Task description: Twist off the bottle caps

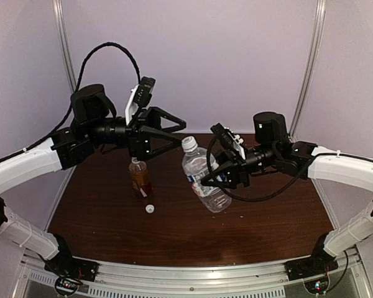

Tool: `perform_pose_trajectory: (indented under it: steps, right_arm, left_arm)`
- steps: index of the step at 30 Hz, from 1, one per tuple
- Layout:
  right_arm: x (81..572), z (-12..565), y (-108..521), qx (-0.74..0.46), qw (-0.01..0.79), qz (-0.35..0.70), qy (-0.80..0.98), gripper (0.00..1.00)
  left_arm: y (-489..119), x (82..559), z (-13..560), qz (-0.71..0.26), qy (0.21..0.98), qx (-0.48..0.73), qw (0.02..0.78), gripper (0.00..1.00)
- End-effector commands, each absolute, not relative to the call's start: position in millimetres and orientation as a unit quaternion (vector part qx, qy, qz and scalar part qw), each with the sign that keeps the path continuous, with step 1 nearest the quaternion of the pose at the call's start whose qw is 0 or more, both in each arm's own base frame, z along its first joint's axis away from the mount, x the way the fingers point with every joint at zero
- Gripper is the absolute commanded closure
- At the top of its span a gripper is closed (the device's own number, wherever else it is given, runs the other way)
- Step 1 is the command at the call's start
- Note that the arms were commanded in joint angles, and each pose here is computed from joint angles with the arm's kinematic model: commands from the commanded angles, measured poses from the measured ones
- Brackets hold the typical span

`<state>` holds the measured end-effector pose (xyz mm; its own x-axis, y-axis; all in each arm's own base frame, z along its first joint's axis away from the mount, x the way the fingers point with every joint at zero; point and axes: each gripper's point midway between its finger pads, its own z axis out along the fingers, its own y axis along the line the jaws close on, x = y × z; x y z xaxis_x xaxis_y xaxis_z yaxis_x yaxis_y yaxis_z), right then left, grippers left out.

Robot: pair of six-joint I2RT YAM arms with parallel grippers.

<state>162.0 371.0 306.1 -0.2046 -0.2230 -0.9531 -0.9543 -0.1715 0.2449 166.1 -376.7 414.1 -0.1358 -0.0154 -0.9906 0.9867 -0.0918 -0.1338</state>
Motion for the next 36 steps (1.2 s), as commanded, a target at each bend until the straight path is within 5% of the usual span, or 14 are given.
perform_pose_trajectory:
  steps: [1, 8, 18, 25, 30, 36]
  right_arm:
    - [145.5, 322.3, 373.1, -0.549, 0.310, 0.586, 0.508, 0.63]
    - [143.0, 325.5, 375.7, -0.552, 0.303, 0.595, 0.500, 0.63]
    - [144.7, 325.0, 377.4, -0.551, 0.304, 0.596, 0.499, 0.63]
    - [148.6, 325.8, 377.6, -0.547, 0.315, 0.588, 0.506, 0.63]
    - [168.8, 323.4, 380.0, -0.526, 0.353, 0.547, 0.547, 0.63]
    - [210.1, 317.4, 376.6, -0.475, 0.416, 0.466, 0.620, 0.64]
  left_arm:
    - [-379.6, 147.1, 421.8, -0.580, 0.423, 0.540, 0.440, 0.23]
    - [-389.5, 148.2, 418.7, -0.597, 0.411, 0.550, 0.416, 0.28]
    - [-390.5, 146.7, 410.2, -0.604, 0.410, 0.551, 0.403, 0.59]
    - [-390.4, 147.0, 408.3, -0.605, 0.414, 0.549, 0.403, 0.71]
    - [-391.8, 164.1, 409.6, -0.583, 0.461, 0.515, 0.427, 0.81]
    - [-388.1, 213.1, 411.6, -0.513, 0.587, 0.397, 0.485, 0.82]
